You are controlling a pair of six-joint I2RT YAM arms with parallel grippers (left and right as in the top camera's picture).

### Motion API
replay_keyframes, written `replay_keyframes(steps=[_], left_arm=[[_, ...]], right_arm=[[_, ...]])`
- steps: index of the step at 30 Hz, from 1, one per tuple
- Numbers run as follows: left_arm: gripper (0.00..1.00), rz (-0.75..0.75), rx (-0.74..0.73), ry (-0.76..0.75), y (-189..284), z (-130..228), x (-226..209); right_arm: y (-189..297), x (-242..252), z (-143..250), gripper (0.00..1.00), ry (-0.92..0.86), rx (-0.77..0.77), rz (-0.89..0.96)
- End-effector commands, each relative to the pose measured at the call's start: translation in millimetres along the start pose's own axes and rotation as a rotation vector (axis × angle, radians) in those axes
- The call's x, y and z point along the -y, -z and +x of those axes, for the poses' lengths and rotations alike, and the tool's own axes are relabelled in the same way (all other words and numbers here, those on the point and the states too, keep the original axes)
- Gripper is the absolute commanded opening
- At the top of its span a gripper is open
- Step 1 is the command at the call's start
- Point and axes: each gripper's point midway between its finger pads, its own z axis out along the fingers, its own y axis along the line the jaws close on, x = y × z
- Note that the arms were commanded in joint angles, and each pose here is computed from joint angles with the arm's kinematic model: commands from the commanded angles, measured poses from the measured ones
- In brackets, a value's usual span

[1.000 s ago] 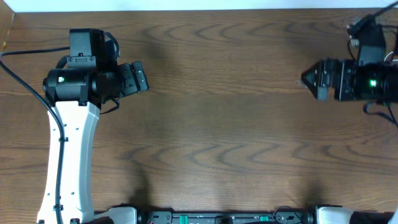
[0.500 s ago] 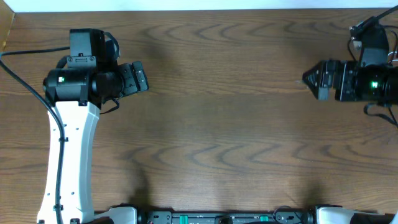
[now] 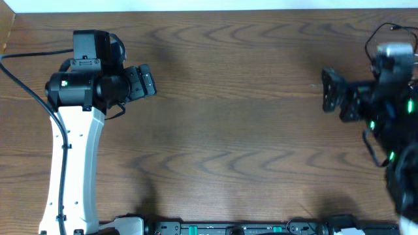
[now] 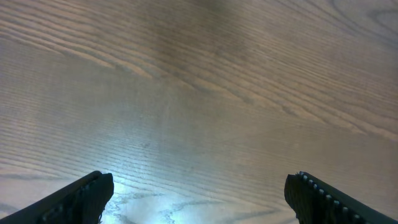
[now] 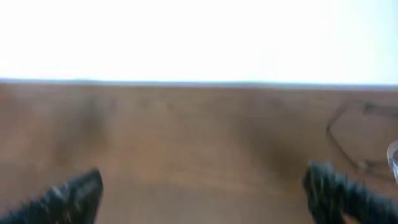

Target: Untangle cables

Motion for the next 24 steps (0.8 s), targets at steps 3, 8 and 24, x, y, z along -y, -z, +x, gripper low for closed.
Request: replay_keyframes(steps=[3, 8, 24], left_arm=[[0.93, -0.003, 0.0, -0.014, -0.6, -1.0, -0.2], [0.94, -0.003, 0.0, -0.013, -0.6, -1.0, -0.2], [0.94, -0.003, 0.0, -0.013, -0.6, -1.0, -0.2]], right_arm=[[9.9, 26.4, 53.1, 0.99, -0.005, 0.132, 0.101], [10.3, 39.9, 97.6, 0.99, -0.01, 0.263, 0.124], [-11.2, 52.1, 186.6, 0.99, -0.031, 0.432, 0.112]])
